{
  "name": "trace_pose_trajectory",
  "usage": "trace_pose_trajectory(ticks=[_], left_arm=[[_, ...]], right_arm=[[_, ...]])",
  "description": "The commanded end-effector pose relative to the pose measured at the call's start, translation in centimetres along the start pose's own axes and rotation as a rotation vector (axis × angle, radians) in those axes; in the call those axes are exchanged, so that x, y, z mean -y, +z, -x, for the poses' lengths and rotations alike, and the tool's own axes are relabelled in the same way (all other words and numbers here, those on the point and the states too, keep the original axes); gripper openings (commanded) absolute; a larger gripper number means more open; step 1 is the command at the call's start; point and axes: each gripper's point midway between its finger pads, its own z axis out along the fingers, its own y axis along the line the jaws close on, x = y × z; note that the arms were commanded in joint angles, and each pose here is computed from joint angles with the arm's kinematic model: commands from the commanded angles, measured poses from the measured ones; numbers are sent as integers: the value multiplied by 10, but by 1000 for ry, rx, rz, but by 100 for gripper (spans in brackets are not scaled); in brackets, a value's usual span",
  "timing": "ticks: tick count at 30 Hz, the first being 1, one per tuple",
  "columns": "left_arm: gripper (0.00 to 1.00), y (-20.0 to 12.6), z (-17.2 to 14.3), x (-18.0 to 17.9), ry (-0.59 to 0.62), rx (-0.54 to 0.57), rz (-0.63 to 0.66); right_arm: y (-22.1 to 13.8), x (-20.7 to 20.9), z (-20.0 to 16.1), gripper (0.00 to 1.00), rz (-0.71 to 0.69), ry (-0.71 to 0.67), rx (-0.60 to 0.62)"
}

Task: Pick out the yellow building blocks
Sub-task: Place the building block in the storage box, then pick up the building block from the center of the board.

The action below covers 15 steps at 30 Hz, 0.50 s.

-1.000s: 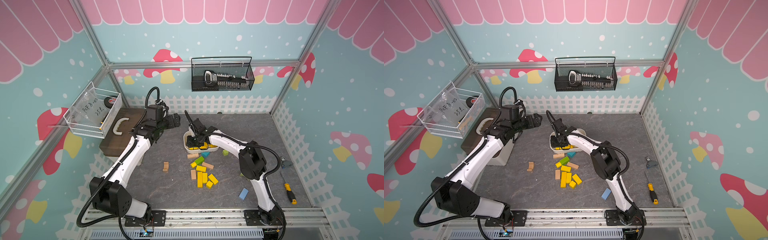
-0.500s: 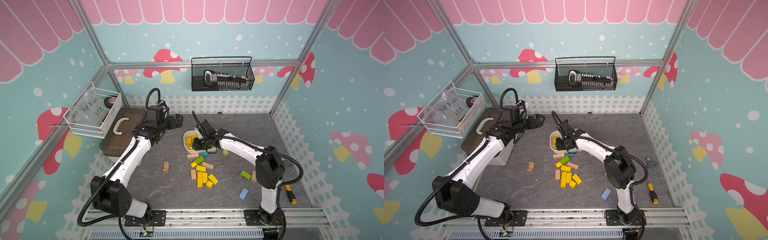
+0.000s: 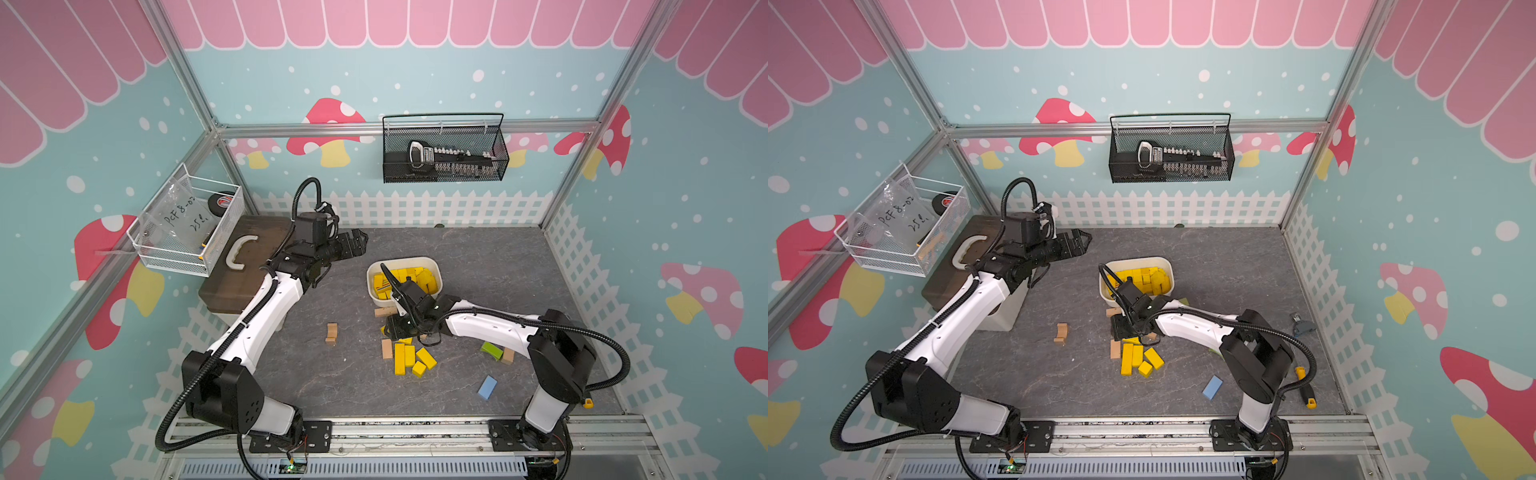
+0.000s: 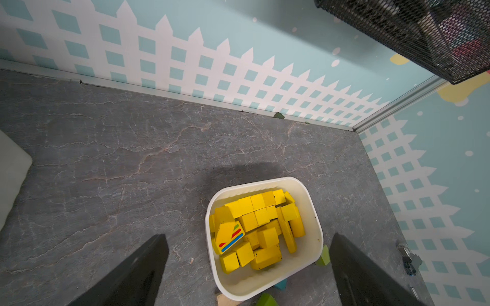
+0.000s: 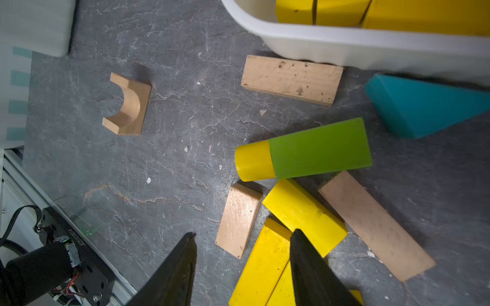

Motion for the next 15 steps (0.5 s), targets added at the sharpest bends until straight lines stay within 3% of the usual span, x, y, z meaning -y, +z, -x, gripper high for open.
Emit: trace_pose_trajectory(ticks=[1, 10, 15], left_arm=[[100, 2, 3, 1, -5, -17, -8], [100, 1, 3, 1, 1, -19, -9], [100, 2, 2, 3, 1, -25, -14]], right_arm=[[14, -1, 5, 58, 1, 14, 21], [49, 6, 4, 58, -53, -23, -43], [52, 9, 12, 53, -90, -42, -26]])
